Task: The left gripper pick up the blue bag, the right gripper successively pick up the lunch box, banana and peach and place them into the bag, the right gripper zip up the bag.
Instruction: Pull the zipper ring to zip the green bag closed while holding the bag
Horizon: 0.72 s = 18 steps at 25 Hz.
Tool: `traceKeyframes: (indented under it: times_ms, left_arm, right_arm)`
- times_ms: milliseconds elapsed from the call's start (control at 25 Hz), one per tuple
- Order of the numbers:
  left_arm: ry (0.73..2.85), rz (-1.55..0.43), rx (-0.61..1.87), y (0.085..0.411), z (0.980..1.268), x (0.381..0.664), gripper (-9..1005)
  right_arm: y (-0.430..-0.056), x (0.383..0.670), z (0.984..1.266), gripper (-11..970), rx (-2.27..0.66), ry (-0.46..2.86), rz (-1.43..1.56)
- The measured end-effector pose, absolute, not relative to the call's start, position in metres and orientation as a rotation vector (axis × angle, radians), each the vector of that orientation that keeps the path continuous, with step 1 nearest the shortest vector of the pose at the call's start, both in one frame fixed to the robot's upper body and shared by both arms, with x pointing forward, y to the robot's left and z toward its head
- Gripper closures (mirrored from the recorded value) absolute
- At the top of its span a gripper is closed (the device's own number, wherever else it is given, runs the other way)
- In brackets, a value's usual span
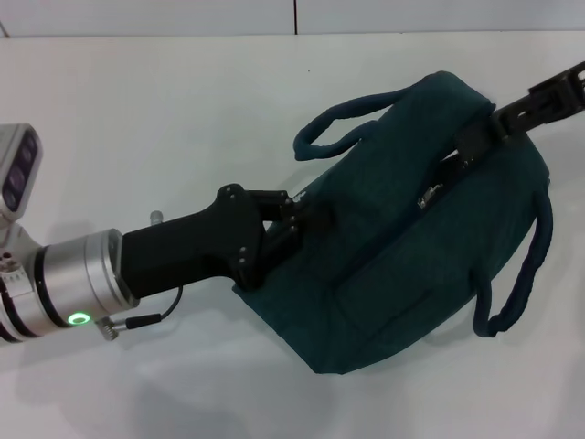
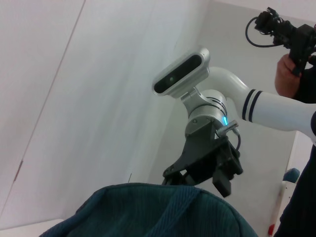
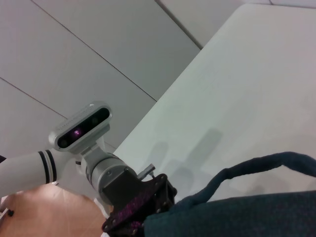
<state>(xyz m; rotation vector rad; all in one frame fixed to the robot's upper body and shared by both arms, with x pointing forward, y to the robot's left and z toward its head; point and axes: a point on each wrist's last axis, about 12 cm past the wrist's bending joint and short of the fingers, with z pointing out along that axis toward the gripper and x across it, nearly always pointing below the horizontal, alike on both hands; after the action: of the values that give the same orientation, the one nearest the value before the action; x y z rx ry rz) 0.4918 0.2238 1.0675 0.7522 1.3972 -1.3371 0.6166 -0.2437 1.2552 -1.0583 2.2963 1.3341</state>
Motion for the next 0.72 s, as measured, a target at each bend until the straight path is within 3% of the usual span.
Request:
traceKeyframes:
  times_ms: [720]
  left_arm:
    - [1.401, -1.342, 0.745, 0.222, 1.065, 0.489, 941]
  right_arm:
    - [-0.224, 0.606, 1.220, 213, -1.128, 2.254, 1.347]
